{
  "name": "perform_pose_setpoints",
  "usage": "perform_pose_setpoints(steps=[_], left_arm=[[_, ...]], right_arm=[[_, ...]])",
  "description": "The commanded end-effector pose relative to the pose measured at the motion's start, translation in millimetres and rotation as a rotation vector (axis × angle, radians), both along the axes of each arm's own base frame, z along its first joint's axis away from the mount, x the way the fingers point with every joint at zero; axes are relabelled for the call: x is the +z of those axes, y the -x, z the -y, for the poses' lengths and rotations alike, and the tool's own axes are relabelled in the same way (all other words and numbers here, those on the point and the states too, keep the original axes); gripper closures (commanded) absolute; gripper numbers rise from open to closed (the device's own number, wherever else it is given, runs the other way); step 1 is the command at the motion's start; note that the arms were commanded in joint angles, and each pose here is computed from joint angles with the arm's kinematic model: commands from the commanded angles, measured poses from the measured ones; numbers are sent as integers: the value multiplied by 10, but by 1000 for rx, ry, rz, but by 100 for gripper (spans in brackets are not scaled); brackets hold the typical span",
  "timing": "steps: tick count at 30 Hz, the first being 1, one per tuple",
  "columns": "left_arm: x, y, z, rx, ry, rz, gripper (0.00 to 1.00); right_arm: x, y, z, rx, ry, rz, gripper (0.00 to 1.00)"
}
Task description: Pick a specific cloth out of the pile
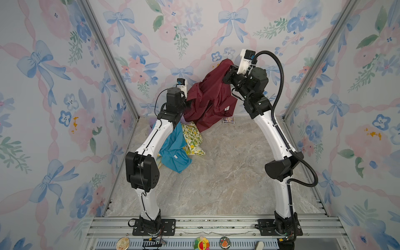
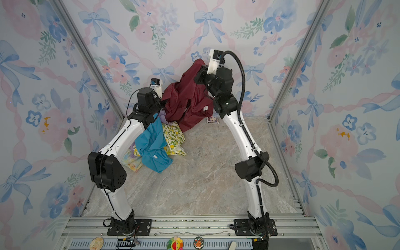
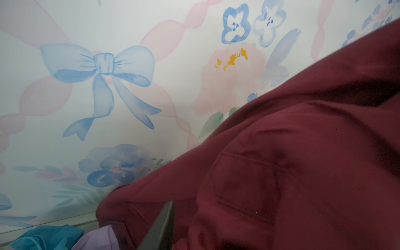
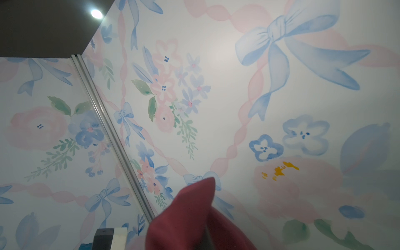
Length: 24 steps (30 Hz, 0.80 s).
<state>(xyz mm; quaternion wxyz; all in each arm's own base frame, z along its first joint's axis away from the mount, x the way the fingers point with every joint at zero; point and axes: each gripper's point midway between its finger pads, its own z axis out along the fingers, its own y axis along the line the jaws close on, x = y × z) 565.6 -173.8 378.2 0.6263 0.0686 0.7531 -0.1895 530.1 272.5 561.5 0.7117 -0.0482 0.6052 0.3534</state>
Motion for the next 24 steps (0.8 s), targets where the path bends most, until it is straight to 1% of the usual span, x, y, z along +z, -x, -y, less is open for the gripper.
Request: perform_pose_setpoints(steps=[1,6,12,19,21,24], left_arm=[[-126,-60,7,0,-53,-10,63],[-124,39,270,-61,-84,5,62],[0,220,416,-80,-88,27,67],[50,451,624,-129,-104,45,64],[36,534,703,-152,-106,43,63],[-65,680,903,-188,-140,37,63]], right_arm=[[283,300,263,22,-26,-36,100],[314,406,459,31,-5,-76,100],[466,660,570,49,17,-68,100],[640,872,714,32,23,-44,100],[673,903,768,25,15,-45,100],[699,948,866,17,8,-58,100]])
